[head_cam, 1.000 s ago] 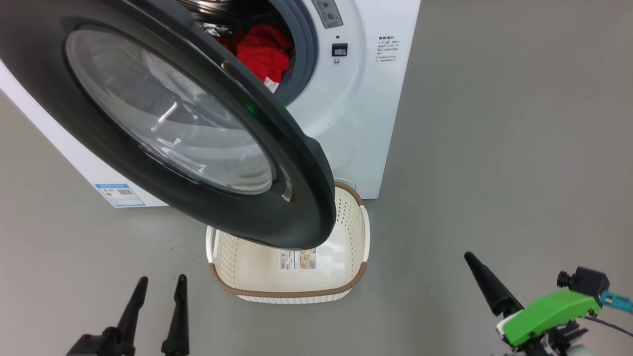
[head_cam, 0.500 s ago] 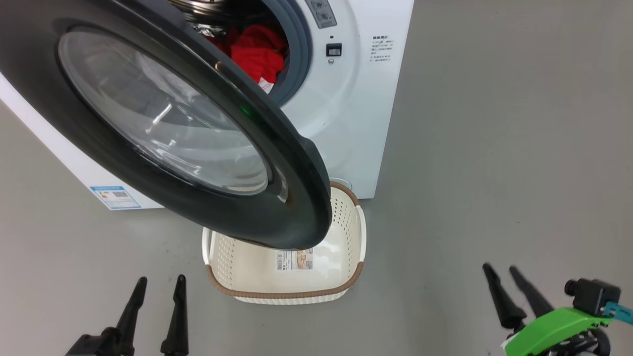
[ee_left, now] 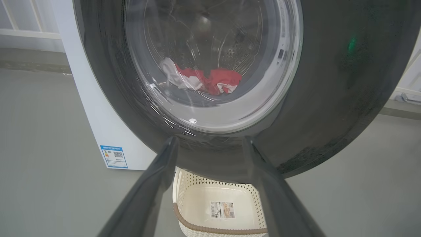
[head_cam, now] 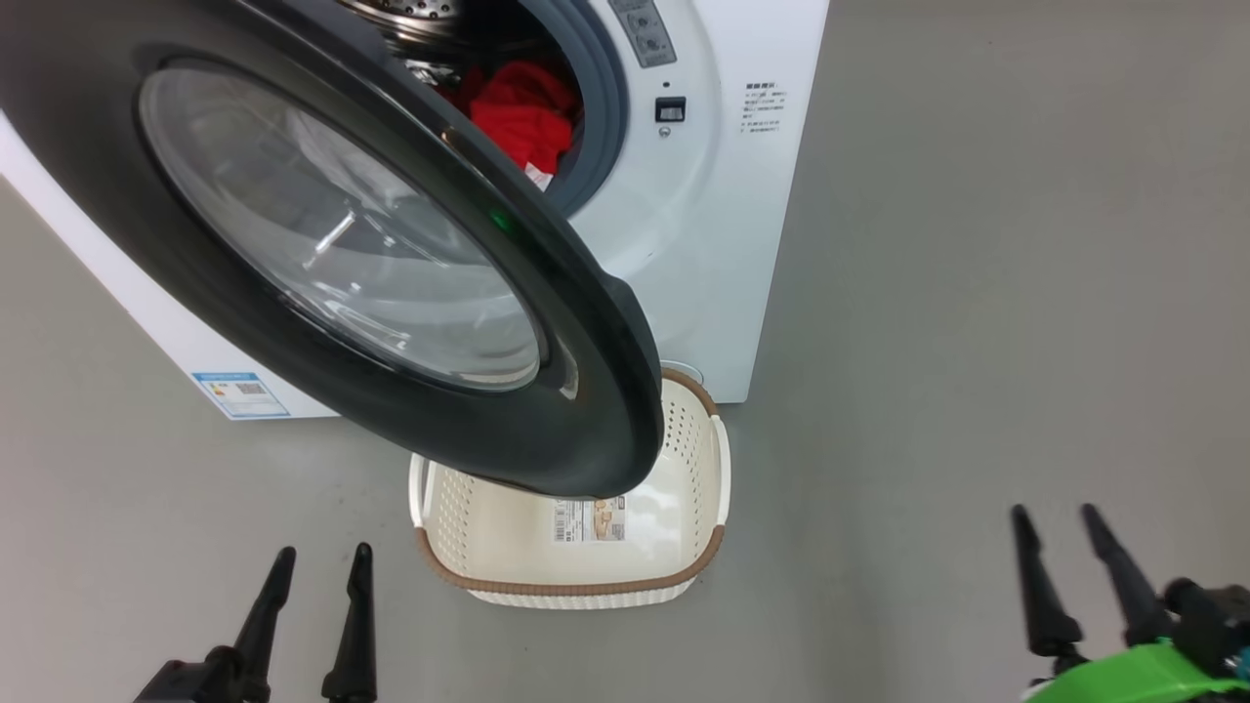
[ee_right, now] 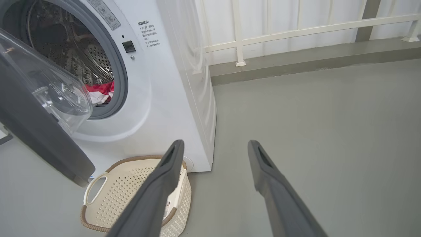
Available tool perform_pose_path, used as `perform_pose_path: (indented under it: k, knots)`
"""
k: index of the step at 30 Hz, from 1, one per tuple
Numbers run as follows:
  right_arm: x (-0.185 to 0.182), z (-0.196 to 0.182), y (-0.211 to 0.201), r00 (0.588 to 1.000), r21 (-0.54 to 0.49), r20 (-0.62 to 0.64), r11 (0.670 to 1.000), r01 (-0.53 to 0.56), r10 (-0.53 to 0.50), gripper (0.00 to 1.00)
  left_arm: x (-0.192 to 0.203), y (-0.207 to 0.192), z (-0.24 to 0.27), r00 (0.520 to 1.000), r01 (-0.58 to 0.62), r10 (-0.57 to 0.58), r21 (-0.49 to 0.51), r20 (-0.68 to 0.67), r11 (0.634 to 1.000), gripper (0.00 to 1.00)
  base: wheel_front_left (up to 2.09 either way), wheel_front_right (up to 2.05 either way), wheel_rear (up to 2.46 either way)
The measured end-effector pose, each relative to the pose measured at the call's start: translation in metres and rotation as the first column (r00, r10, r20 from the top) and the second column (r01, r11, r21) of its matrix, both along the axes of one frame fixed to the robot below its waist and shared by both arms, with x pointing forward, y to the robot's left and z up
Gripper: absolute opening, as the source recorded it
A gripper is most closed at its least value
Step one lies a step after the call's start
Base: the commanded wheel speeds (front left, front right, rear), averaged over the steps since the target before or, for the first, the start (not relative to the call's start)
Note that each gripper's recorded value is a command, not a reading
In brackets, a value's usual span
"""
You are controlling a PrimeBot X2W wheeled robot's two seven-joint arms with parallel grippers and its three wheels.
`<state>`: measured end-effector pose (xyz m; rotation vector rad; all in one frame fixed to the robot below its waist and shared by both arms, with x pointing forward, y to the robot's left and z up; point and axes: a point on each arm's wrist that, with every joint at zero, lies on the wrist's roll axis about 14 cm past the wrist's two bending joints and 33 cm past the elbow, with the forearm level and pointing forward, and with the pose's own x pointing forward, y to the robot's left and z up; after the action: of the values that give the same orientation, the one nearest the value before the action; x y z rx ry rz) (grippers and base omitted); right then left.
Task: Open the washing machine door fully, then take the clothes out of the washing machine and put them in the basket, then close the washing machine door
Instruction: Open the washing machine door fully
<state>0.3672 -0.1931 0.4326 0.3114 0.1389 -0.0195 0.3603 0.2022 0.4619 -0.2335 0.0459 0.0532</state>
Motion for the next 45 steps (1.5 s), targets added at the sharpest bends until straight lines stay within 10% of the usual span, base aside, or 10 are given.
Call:
perform_pose_path:
  k: [27, 28, 30, 37, 45]
  knots:
    - [-0.015, 0.008, 0.007, 1.000, -0.051, 0.021, 0.999, -0.012, 0.013, 1.00, -0.006, -0.002, 0.005, 1.000, 0.004, -0.004, -0.009, 0.016, 1.000, 1.00, 0.00, 0.00, 0.00]
    - [-0.014, 0.009, 0.012, 0.999, -0.027, 0.028, 0.999, -0.019, 0.020, 0.44, -0.006, -0.002, 0.005, 1.000, 0.003, -0.003, -0.010, 0.016, 1.000, 1.00, 0.00, 0.00, 0.00]
    - [-0.010, 0.013, 0.020, 0.999, 0.038, 0.042, 0.999, -0.024, 0.023, 0.00, -0.007, -0.001, 0.006, 1.000, 0.000, 0.000, -0.010, 0.017, 1.000, 1.00, 0.00, 0.00, 0.00]
    - [0.020, 0.049, 0.054, 0.985, 0.228, 0.160, 0.968, -0.103, 0.067, 0.00, -0.010, 0.000, 0.006, 1.000, -0.007, 0.007, -0.019, 0.018, 1.000, 1.00, 0.00, 0.00, 0.00]
    - [0.069, 0.103, 0.083, 0.949, 0.462, 0.303, 0.858, -0.226, 0.086, 0.00, -0.014, 0.001, 0.002, 1.000, -0.015, 0.015, -0.031, 0.004, 0.999, 1.00, 0.00, 0.00, 0.00]
